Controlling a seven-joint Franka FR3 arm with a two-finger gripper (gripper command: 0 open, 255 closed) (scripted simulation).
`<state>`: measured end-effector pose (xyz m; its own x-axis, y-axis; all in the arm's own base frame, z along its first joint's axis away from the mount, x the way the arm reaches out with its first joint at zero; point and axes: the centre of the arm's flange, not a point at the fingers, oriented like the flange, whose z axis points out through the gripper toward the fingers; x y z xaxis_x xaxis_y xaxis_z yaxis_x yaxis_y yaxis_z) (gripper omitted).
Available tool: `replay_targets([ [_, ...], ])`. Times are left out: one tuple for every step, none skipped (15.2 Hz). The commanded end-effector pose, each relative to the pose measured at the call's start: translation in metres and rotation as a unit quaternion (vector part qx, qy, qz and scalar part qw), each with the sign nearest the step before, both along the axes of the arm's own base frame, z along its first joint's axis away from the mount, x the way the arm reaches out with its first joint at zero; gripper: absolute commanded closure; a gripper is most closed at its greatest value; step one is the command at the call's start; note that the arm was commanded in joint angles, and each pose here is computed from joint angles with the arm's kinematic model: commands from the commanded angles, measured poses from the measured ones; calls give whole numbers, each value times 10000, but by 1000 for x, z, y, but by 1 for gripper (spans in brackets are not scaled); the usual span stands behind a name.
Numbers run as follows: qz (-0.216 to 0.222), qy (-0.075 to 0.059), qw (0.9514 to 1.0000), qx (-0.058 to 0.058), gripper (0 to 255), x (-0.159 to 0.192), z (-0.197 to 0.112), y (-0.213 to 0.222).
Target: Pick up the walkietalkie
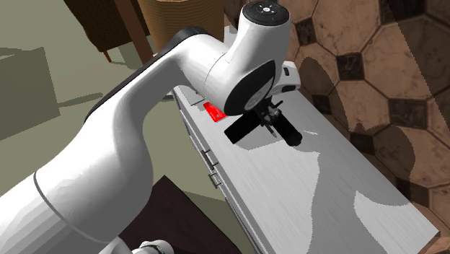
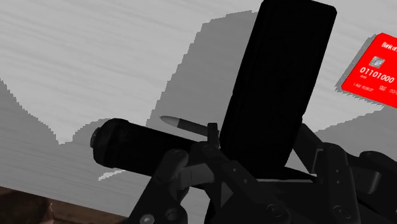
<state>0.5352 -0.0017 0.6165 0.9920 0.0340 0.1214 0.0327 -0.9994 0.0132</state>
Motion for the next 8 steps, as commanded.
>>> replay_targets([
  [0, 0, 10000, 0, 255, 1, 11, 0],
  [0, 0, 10000, 0, 255, 1, 16, 0],
  [0, 0, 10000, 0, 255, 1, 21, 0],
  [0, 0, 10000, 0, 255, 1, 26, 0],
  [0, 0, 10000, 0, 255, 1, 32, 0],
  [0, 0, 10000, 0, 255, 1, 37, 0],
  [0, 0, 10000, 0, 255, 1, 42, 0],
  [0, 0, 10000, 0, 255, 1, 48, 0],
])
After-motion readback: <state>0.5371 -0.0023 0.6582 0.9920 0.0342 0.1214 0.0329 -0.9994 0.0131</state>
